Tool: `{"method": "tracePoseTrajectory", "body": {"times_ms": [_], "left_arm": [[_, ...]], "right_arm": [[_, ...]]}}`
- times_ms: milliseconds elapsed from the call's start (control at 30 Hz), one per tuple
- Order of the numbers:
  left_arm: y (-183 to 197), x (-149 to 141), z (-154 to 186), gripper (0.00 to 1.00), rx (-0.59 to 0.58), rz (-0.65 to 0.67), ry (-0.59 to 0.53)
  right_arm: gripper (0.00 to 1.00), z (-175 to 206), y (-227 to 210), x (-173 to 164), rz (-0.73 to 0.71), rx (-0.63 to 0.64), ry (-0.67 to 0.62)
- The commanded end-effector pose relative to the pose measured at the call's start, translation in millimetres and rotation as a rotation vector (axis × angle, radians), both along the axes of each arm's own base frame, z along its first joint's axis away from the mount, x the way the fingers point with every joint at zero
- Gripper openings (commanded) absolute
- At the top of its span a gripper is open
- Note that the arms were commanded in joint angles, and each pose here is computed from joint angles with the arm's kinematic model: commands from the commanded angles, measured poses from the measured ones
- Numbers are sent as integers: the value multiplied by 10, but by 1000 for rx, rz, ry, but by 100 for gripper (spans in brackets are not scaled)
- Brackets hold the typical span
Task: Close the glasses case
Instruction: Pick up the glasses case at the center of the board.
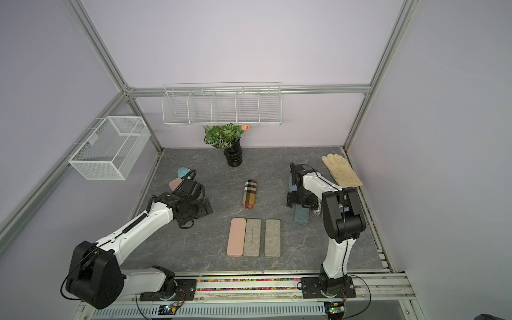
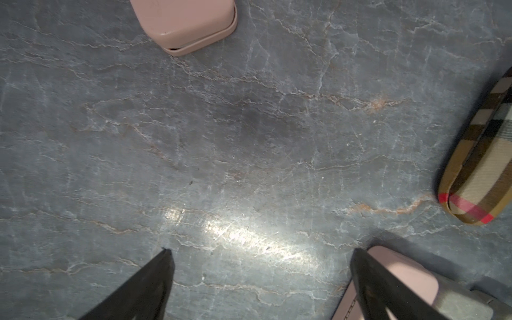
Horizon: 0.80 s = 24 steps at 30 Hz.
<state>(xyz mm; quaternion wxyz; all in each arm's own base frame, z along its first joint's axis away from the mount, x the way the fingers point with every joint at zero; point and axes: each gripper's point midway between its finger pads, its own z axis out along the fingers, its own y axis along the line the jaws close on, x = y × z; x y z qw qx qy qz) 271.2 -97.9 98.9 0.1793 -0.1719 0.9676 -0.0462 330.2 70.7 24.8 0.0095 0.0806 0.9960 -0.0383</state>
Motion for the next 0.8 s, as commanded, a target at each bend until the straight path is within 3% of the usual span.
{"method": "tracePoseTrajectory", "body": {"times_ms": [0, 167, 467, 767], "left_arm": [[130, 103, 88, 100, 14, 38, -12], [381, 295, 71, 100, 26, 117, 7], [684, 888, 28, 100, 119, 165, 40], [1027, 1240, -303, 100, 123, 230, 82]], "right_arm": [[82, -39, 37, -49, 4, 35, 13], [60, 48, 88, -374, -17, 66, -3], [59, 167, 365, -1051, 2, 104, -20], [59, 276, 476, -1186, 33, 134, -36]]}}
